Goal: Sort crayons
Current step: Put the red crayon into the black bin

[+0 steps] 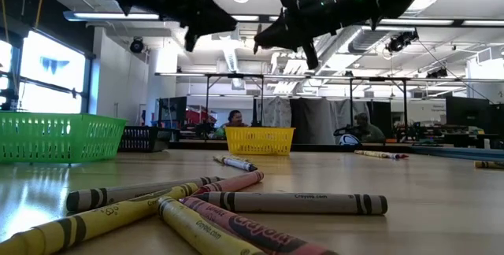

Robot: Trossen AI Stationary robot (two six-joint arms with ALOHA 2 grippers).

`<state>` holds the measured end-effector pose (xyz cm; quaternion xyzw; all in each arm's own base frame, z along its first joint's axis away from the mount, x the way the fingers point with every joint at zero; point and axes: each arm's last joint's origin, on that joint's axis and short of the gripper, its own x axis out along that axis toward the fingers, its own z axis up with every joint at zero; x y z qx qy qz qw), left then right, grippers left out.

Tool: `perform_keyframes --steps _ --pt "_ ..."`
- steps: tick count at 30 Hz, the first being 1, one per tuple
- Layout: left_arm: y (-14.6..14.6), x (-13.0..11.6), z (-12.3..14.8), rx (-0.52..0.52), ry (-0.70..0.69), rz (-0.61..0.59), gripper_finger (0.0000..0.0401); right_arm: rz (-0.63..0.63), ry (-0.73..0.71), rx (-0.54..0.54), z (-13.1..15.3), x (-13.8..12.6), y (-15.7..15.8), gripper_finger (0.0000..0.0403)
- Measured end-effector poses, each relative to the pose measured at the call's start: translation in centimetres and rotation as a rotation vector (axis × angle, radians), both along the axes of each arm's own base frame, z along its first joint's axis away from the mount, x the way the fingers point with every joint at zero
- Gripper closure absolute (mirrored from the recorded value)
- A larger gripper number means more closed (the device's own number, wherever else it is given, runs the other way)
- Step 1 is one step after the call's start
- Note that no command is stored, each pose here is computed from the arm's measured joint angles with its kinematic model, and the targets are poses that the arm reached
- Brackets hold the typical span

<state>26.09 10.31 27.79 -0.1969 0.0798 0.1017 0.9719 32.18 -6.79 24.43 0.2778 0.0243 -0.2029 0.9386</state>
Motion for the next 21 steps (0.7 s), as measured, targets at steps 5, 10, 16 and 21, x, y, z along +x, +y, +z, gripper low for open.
perform_keyframes --steps 5,10,16,21 --pt "0.5 1.4 -1.3 -0.031 -0.011 0.003 0.0351 -0.018 0.000 0.000 0.0 -0.1 -0.6 0.0402" --pt "0.9 2.3 -3.1 -0.120 0.030 -0.006 0.0329 -0.026 -0.007 0.010 0.0 -0.2 -0.8 0.0402" --pt "1.1 3.0 -3.7 -0.115 0.008 -0.020 0.0282 -0.025 0.003 0.031 -0.1 -0.2 -0.8 0.0397" --pt "1.2 3.0 -3.3 -0.074 -0.021 -0.018 0.0251 -0.025 0.021 0.040 -0.3 -0.2 -0.8 0.0398"
